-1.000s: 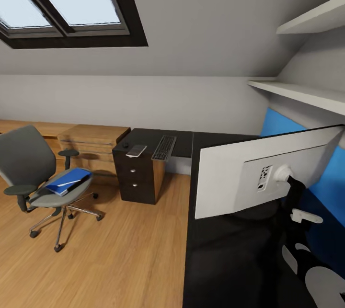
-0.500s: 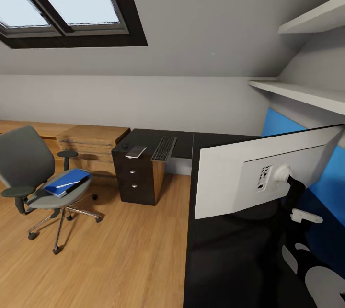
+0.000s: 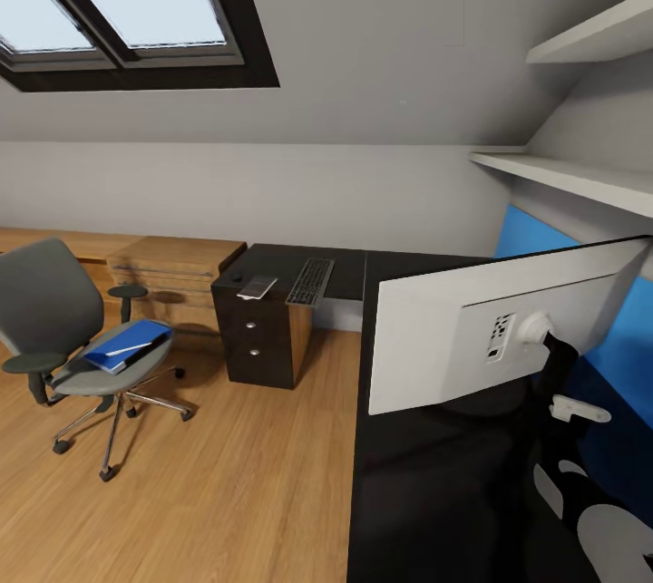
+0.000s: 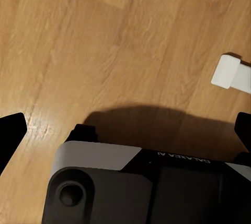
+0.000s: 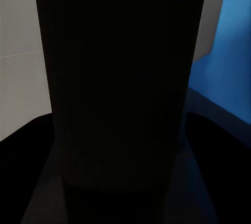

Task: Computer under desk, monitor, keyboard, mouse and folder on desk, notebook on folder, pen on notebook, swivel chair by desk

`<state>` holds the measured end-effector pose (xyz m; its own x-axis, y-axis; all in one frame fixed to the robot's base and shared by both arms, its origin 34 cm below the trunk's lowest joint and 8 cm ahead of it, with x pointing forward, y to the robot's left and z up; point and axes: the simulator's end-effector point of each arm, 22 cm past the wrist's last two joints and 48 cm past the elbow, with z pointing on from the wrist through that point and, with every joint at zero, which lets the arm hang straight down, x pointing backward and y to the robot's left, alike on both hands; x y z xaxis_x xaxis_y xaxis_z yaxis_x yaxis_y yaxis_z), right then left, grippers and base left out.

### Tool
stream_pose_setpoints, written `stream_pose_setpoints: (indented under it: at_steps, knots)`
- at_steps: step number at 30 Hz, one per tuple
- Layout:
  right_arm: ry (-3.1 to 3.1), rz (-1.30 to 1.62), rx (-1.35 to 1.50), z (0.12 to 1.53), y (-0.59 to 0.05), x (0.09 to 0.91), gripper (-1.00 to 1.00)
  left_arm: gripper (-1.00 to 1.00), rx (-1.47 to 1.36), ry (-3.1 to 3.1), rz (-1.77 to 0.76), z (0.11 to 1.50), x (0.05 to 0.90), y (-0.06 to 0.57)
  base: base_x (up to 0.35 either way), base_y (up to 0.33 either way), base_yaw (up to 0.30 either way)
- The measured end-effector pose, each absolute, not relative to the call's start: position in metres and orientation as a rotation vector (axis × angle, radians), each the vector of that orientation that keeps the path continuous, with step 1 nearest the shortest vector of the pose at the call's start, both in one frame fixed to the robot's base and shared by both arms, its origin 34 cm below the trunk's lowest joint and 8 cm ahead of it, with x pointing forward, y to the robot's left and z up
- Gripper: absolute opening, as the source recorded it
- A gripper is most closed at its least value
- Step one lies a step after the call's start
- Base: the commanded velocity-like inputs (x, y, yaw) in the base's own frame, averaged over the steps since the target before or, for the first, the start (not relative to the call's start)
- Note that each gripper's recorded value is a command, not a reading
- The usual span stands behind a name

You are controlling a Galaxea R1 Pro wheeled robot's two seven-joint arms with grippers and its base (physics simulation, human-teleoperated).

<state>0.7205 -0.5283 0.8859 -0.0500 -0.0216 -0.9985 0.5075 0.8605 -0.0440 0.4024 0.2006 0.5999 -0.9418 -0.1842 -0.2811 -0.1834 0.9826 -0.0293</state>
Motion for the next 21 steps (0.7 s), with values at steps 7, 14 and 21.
stream_pose_setpoints:
  at_steps: [7, 14, 21]
  knots:
    - [1.583, -0.45, 0.346, 0.8845, -0.5213, 0.7233, 1.0, 1.0, -0.269, 2.843, -0.004, 0.5997, 0.4024, 0.2006, 0.0, 0.0, 0.0]
    - [1.582, -0.45, 0.346, 0.8845, -0.5213, 0.7233, 1.0, 1.0, -0.27, 2.842, -0.004, 0.5998, 0.4026, 0.2006, -0.003, 0.0, 0.0]
    - [1.583, -0.45, 0.346, 0.8841, -0.5213, 0.7234, 1.0, 1.0, -0.269, 2.843, -0.004, 0.5996, 0.4026, 0.2005, -0.137, 0.0, 0.0]
